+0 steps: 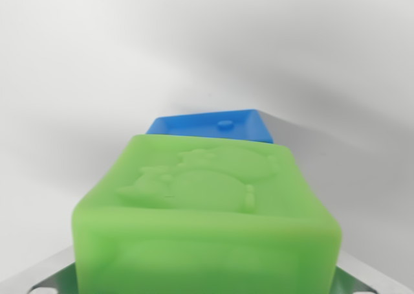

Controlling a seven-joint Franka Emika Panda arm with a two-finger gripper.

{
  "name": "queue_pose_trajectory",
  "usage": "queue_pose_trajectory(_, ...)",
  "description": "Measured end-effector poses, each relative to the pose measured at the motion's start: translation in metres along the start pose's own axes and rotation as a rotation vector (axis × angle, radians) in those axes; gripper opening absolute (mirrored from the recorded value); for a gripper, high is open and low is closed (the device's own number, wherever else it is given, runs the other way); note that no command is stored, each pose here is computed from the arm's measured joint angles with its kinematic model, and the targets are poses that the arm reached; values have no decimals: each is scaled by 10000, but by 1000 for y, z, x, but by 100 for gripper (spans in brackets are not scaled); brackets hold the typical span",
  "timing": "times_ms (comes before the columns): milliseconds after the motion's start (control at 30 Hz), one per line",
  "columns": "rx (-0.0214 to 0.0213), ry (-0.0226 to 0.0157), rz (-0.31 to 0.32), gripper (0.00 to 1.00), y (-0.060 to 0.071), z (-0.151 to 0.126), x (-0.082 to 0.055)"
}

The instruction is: Stack cube

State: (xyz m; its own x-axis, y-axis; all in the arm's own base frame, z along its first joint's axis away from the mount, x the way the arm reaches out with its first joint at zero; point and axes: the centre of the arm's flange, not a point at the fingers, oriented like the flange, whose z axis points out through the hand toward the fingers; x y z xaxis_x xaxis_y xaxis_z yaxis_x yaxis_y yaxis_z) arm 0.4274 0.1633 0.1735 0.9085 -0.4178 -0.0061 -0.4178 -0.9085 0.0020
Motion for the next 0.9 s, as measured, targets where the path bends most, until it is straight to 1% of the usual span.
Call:
queue_pose_trajectory(267, -5, 4, -4, 0, 0, 5, 0)
queue_pose_trajectory(300, -5, 5, -4, 100, 0, 5, 0)
queue_pose_trajectory(900, 1, 12, -2, 100, 0, 5, 0)
